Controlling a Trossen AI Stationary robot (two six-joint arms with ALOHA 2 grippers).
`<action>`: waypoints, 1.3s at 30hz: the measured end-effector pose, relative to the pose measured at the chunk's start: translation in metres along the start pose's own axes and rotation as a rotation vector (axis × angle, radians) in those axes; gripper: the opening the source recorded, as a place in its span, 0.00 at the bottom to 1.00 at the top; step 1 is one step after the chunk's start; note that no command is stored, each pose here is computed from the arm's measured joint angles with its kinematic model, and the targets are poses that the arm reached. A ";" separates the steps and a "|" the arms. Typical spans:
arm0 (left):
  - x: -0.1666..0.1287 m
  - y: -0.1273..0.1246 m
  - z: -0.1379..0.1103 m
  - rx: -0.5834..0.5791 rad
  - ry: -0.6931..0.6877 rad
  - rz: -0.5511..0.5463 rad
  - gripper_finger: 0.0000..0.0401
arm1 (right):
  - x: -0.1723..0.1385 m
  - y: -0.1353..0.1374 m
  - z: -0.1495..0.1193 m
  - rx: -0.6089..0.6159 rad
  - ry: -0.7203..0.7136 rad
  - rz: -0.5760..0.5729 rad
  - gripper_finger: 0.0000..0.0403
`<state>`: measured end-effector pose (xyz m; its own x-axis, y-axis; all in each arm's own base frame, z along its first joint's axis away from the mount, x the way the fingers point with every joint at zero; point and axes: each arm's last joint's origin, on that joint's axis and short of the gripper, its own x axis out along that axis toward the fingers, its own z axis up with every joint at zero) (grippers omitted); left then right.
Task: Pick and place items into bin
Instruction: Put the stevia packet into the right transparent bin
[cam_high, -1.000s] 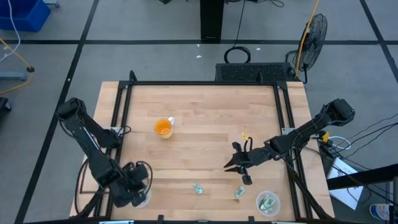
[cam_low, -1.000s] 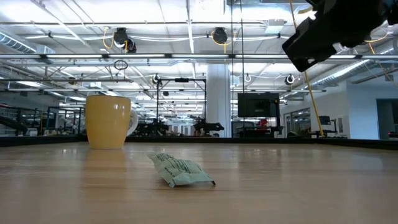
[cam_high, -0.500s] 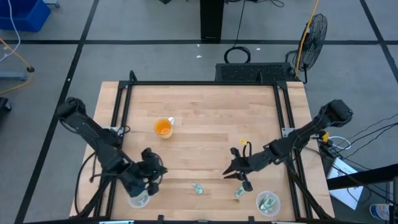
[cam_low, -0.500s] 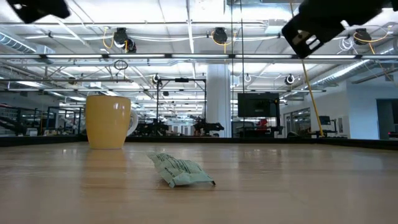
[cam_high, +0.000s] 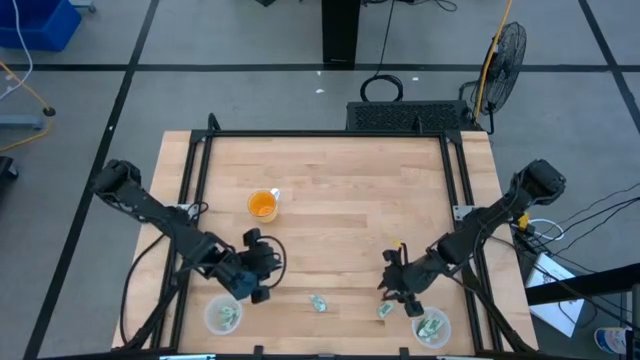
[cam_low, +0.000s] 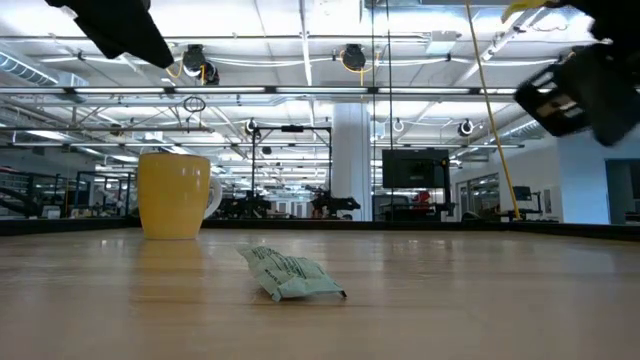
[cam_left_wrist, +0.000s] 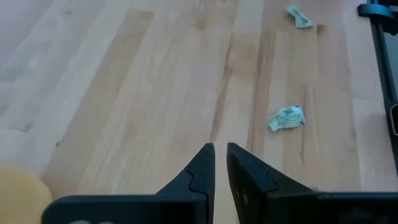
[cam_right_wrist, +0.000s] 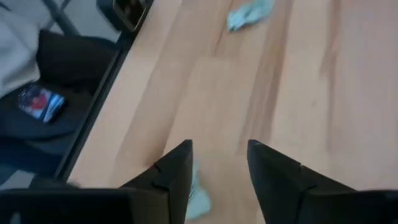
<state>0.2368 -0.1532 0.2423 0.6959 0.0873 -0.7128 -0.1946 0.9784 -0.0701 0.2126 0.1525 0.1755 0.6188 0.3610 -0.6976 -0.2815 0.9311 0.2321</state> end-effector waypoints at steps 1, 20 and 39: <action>0.001 0.001 0.001 0.000 0.000 0.003 0.12 | 0.000 0.002 -0.004 0.005 0.010 0.007 0.37; 0.005 0.008 0.006 0.008 -0.002 0.028 0.12 | 0.039 0.011 -0.025 0.105 0.187 0.102 0.39; 0.005 0.007 0.005 0.004 0.019 0.001 0.12 | 0.050 0.011 -0.035 0.021 0.230 0.017 0.36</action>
<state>0.2424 -0.1444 0.2419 0.6822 0.0846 -0.7262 -0.1922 0.9791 -0.0666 0.2146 0.1792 0.1198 0.4301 0.3577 -0.8289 -0.2742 0.9265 0.2575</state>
